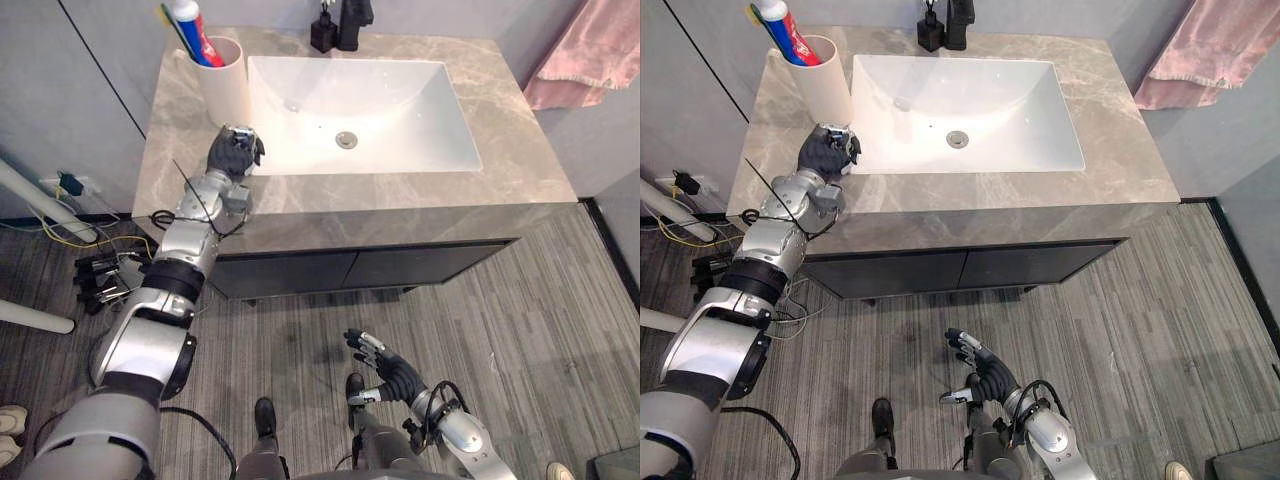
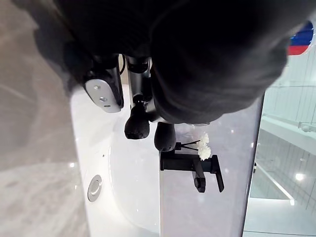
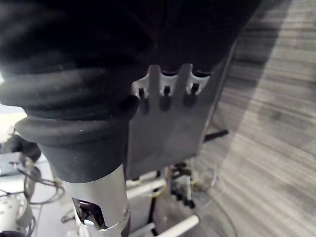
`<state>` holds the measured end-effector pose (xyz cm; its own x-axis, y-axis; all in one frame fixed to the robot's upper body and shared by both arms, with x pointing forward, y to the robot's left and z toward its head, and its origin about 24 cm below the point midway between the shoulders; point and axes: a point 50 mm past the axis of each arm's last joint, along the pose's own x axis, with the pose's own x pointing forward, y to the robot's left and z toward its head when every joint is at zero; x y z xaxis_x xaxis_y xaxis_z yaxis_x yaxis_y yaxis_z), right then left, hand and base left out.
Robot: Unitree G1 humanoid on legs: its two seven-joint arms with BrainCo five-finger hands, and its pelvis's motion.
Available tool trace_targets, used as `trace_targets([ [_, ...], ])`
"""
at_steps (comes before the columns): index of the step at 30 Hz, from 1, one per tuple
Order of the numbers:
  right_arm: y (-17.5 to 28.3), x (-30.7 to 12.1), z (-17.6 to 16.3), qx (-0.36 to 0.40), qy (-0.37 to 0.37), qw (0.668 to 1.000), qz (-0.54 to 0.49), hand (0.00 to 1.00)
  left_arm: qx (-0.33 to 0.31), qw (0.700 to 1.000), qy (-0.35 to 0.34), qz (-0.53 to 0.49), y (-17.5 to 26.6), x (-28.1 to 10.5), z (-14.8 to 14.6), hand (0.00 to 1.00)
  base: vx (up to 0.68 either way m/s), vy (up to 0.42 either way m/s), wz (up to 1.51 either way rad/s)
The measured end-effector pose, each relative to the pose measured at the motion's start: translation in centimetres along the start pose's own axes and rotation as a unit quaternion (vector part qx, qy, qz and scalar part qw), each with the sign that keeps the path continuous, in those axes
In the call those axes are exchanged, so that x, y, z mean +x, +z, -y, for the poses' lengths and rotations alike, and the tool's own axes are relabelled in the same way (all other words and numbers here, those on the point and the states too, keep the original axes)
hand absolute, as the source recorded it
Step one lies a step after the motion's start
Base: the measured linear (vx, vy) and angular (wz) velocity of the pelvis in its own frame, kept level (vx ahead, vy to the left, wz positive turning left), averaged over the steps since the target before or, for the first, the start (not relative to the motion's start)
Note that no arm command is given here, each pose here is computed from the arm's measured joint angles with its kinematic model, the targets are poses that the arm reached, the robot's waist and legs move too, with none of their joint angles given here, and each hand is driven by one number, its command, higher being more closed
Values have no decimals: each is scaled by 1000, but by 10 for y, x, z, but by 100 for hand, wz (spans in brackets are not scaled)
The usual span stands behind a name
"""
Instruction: Organize washtable
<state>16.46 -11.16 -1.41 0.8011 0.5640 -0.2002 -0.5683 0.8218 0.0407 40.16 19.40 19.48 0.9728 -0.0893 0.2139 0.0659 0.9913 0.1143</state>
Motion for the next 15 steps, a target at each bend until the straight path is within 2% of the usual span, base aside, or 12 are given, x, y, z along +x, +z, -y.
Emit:
trace_targets([
  [5, 1, -1, 4, 3, -15, 1000, 3, 0, 8, 1000, -1, 15, 15, 8, 0, 100, 0, 0, 0],
  [15, 2, -1, 7, 4, -29, 1000, 6, 0, 28, 997, 40, 59, 62, 20, -24, 100, 0, 0, 0],
])
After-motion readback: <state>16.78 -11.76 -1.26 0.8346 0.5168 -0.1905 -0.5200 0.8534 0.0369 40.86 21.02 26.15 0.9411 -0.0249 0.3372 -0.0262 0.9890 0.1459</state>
